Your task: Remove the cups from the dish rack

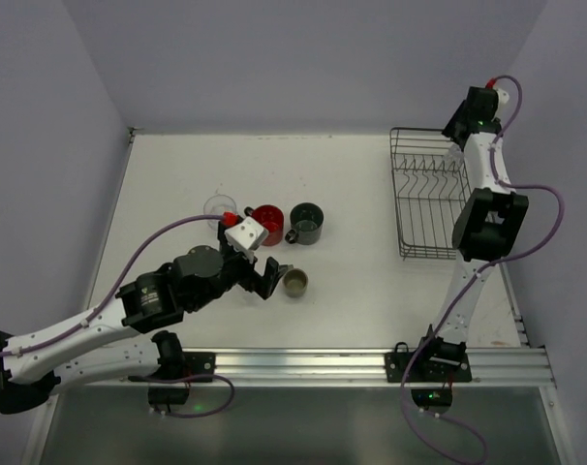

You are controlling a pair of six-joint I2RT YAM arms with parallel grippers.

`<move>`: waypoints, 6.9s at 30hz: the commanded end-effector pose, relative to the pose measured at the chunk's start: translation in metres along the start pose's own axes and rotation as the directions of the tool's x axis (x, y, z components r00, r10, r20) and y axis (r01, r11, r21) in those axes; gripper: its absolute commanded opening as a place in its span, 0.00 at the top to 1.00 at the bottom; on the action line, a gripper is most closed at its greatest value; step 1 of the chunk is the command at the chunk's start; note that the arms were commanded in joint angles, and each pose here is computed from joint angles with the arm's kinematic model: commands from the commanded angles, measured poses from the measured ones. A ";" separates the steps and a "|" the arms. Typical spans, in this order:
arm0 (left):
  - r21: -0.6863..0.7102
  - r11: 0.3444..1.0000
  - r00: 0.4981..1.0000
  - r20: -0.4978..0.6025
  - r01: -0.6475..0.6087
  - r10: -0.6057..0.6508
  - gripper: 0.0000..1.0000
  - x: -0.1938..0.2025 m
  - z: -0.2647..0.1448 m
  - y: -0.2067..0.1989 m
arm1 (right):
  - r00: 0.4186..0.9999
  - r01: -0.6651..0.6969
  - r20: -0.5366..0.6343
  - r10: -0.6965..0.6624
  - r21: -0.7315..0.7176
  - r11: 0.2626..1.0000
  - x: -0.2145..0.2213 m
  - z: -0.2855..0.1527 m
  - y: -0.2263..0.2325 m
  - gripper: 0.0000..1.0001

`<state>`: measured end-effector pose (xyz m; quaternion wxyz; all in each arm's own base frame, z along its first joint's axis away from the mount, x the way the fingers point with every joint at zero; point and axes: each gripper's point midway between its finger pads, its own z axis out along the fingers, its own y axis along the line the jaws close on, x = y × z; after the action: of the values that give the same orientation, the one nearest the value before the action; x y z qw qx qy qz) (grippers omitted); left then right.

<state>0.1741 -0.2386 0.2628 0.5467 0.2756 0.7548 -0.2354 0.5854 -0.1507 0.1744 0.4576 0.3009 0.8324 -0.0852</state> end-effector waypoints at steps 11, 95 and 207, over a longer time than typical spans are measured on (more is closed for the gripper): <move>-0.008 1.000 0.999 0.036 -0.031 0.031 0.02 -0.007 0.002 0.002 | 0.995 0.094 -0.055 -0.089 0.095 0.991 0.009 0.028 -0.018 0.32; 0.425 0.863 0.893 0.221 0.273 -0.391 0.11 -0.132 0.052 -0.078 | 0.959 -0.188 -0.153 0.239 -0.973 0.131 0.122 -0.419 0.090 0.58; -0.380 0.910 0.983 -0.003 0.168 -0.183 0.00 -0.081 -0.003 0.071 | 0.990 0.032 0.066 0.125 -0.967 0.253 0.151 -0.498 0.024 0.01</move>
<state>0.2321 -0.2185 0.2367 0.4323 0.1366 0.8864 -0.0935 0.1907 0.1586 0.3081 0.5530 -0.0319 0.6768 0.4849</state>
